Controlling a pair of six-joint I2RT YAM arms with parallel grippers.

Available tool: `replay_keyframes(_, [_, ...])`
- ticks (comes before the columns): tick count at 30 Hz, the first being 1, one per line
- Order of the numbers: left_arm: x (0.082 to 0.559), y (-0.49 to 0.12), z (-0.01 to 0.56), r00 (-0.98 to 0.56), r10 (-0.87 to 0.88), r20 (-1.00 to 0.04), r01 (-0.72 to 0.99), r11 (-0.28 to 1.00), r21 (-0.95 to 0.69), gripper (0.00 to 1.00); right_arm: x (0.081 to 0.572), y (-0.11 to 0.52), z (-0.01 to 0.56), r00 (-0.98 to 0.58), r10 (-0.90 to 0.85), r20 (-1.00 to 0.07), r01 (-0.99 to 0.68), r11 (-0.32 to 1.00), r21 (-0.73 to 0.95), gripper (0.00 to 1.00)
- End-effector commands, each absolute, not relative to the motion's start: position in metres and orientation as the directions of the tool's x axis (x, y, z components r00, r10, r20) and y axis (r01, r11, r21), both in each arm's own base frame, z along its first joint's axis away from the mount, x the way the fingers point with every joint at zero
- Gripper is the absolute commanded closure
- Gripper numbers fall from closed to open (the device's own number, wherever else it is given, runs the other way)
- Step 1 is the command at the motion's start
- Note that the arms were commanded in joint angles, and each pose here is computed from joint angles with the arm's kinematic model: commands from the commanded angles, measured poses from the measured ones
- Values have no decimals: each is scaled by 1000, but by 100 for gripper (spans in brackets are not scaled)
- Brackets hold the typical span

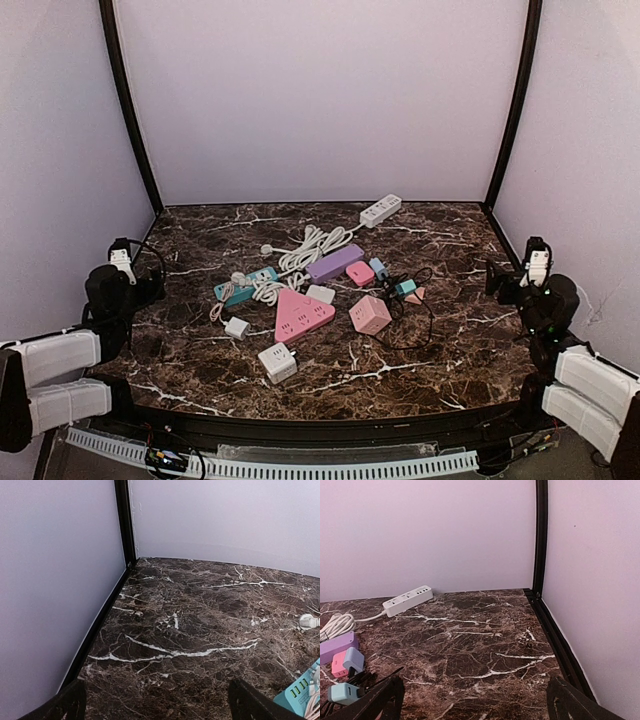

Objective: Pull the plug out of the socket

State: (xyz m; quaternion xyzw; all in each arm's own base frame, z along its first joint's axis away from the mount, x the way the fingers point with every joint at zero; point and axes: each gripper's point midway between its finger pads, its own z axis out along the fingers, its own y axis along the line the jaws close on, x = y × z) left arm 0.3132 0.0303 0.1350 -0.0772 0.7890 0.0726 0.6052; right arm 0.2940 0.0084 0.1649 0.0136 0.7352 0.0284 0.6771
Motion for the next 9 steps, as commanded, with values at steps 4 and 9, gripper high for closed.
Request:
replay_keyframes(4, [314,30,135,-240,-25,-970,-203,979,25,1,294,3,174,-33,53,-998,9,999,53,1])
replay_keyframes(9, [313,33,136,-237,-32,-971,-224,974,23,1,294,1,174,-33,50,-998,19,999,50,1])
